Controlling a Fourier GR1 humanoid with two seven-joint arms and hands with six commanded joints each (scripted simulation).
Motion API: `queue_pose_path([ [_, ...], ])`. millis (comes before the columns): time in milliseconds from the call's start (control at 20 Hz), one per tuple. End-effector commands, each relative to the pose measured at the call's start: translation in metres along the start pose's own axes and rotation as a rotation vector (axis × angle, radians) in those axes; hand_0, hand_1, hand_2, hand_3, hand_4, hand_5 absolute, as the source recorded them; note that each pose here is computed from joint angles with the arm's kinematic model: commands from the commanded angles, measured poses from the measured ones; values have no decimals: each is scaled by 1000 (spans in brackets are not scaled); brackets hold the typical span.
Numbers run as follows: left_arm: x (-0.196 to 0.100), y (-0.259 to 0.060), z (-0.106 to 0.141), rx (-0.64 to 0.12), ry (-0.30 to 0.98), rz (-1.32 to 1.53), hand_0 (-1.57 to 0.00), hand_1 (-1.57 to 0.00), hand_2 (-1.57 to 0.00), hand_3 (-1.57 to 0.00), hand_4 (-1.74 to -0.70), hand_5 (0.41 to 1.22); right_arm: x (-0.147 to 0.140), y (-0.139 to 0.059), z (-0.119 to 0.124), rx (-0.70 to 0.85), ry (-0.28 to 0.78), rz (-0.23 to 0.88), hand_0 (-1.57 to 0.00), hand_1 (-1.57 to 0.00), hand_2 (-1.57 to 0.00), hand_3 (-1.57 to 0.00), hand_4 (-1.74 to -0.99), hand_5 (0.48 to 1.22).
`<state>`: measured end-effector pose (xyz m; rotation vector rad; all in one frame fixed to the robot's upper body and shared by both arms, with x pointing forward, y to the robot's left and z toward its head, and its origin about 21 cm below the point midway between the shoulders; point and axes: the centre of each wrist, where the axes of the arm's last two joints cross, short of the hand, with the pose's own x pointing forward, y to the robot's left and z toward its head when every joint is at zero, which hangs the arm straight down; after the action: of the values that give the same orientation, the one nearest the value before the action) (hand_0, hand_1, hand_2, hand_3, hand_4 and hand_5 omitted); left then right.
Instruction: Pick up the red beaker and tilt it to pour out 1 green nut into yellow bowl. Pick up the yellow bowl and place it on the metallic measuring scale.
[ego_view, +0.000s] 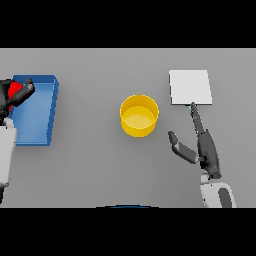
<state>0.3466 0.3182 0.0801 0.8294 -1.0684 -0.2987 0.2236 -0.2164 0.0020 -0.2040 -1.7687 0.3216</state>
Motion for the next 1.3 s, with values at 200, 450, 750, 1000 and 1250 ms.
queue_pose_path([
  [200, -4, -7, -5, -62, -20, -92, -316, -260, -267, -251, -822, 657, 1, 2, -2, 4, -3, 9, 1, 1, 1, 1, -1009, 639],
  [450, -6, -6, -4, -39, -66, -84, -103, -85, -87, -82, -782, 651, 1, -3, -2, 28, 39, 64, 1, 1, 1, 1, -1020, 640],
  [750, 3, -7, -3, -34, -104, -71, -26, -21, -22, -21, -743, 664, 24, -17, -50, 364, -34, 399, 1, 1, 1, 1, -1094, 677],
  [1000, 0, -10, -5, -40, -95, -81, -8, -6, -7, -6, -736, 685, 39, -12, -86, 607, -147, 685, 1, 1, 1, 1, -1197, 677],
  [1250, 0, -6, -7, -29, -88, -99, -2, -1, -1, -1, -743, 701, 50, -2, -109, 812, -245, 936, 1, 1, 1, 1, -1227, 698],
])
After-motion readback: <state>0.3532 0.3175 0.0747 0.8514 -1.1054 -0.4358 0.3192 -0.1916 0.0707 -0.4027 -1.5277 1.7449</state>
